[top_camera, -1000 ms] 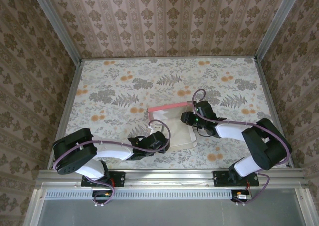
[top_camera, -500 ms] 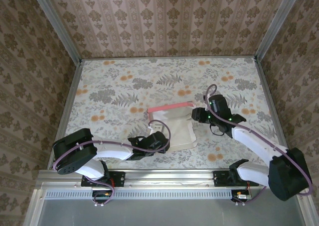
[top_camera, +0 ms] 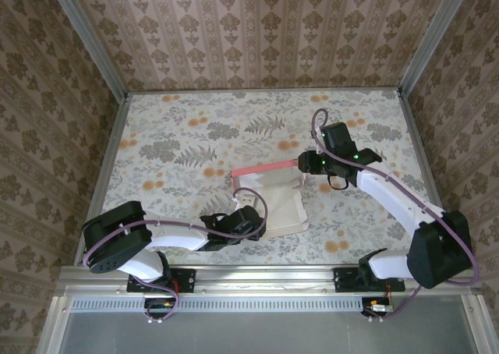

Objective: Fold the paper box

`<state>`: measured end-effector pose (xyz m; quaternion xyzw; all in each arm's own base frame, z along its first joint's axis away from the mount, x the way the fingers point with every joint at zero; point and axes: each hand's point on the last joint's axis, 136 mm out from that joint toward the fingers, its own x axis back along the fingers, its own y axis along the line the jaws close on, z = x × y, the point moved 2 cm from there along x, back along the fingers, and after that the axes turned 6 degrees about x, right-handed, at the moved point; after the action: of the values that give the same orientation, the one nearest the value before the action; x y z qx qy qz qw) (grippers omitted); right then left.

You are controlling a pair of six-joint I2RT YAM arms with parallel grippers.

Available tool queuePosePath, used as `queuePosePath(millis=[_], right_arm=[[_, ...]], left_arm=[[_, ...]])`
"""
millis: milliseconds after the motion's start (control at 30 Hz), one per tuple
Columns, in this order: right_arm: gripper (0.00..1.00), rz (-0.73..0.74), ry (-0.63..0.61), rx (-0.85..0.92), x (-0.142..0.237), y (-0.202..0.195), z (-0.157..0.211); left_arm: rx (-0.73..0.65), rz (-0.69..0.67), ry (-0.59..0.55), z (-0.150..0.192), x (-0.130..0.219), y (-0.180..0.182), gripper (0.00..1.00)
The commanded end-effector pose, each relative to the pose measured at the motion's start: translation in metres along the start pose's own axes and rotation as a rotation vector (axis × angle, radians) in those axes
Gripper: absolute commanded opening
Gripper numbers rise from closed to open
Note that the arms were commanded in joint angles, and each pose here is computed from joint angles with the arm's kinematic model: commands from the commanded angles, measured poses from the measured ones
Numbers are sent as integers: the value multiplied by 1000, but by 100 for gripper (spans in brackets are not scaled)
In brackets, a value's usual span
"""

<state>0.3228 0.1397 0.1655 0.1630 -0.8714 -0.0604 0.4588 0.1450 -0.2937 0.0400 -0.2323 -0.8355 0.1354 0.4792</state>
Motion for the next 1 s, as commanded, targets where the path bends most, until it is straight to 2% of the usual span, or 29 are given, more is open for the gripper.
queuePosePath(millis=[0,200,433,533,800,967], right_arm=[[38,31,50,34,-2,-5,3],[31,27,54,42,-6,-6,7],[28,33,30,77,-7,-5,2],[24,35,65,92,-16,-4,6],[10,54,49,149,-4,9,14],[9,64,73,176,2,15,26]], left_arm=[[-43,-30,74,17,-1,6,39],[-46,-31,76,17,-1,6,39],[-63,-29,87,18,-3,4,39],[-64,-33,91,18,-4,4,39],[-51,-33,88,16,-5,0,39],[-48,-51,97,16,-8,0,38]])
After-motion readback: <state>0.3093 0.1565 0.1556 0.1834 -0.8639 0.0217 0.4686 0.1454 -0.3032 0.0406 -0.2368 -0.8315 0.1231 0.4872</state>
